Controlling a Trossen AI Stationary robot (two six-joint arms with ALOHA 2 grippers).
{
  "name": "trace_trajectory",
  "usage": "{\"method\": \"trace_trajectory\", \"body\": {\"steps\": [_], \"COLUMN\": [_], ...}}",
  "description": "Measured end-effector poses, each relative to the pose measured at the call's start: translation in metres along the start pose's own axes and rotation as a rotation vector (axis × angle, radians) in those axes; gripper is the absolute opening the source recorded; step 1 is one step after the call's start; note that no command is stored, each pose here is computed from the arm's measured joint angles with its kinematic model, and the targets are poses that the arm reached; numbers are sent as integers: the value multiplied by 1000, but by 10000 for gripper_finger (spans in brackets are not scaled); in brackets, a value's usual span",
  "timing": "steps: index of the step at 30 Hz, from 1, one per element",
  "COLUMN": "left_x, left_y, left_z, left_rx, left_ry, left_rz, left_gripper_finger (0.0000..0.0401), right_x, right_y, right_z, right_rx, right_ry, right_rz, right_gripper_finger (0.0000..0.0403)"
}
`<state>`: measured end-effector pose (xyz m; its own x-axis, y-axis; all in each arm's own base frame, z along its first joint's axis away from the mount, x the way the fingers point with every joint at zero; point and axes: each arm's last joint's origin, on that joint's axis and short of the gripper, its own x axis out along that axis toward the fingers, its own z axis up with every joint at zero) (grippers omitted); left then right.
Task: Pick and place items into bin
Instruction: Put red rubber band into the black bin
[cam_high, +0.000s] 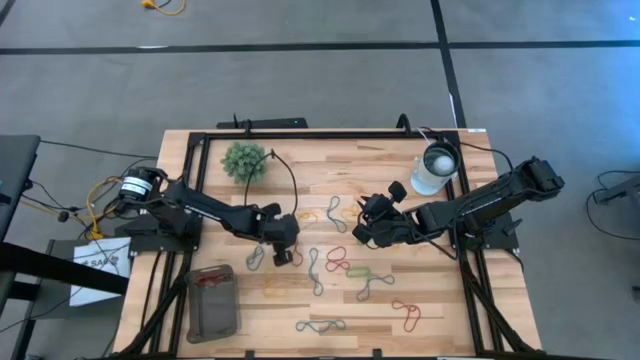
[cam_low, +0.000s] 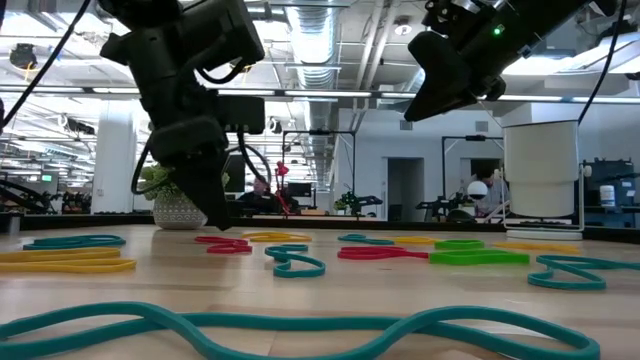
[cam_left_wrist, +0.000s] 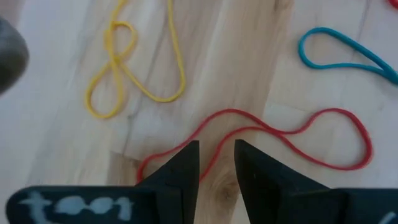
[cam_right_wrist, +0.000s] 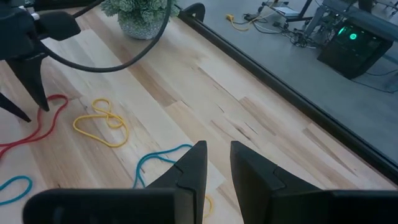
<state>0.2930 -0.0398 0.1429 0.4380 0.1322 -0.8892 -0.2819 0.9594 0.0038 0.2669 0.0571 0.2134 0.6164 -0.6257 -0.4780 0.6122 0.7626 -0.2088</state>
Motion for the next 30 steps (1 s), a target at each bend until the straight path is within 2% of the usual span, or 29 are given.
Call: {"method": "trace_trajectory", "body": {"steps": [15, 18, 22, 30], "left_x": [19, 20, 20, 18], "left_y": [-3, -3, -3, -4], "left_z": [-3, -4, -5, -4], "left_rx": [41, 41, 40, 2], "left_ry": [28, 39, 69, 86], "left_rz": [6, -11, -36, -24], "left_gripper_finger": [89, 69, 12, 1], "right_x": [0, 0, 0, 0], "right_y": [0, 0, 0, 0], "right_z": [-1, -1, -1, -1], "right_rx": [-6, -6, -5, -5], "right_ry": [5, 5, 5, 5], "right_rz": [0, 0, 0, 0], "right_gripper_finger": [66, 66, 66, 66]}}
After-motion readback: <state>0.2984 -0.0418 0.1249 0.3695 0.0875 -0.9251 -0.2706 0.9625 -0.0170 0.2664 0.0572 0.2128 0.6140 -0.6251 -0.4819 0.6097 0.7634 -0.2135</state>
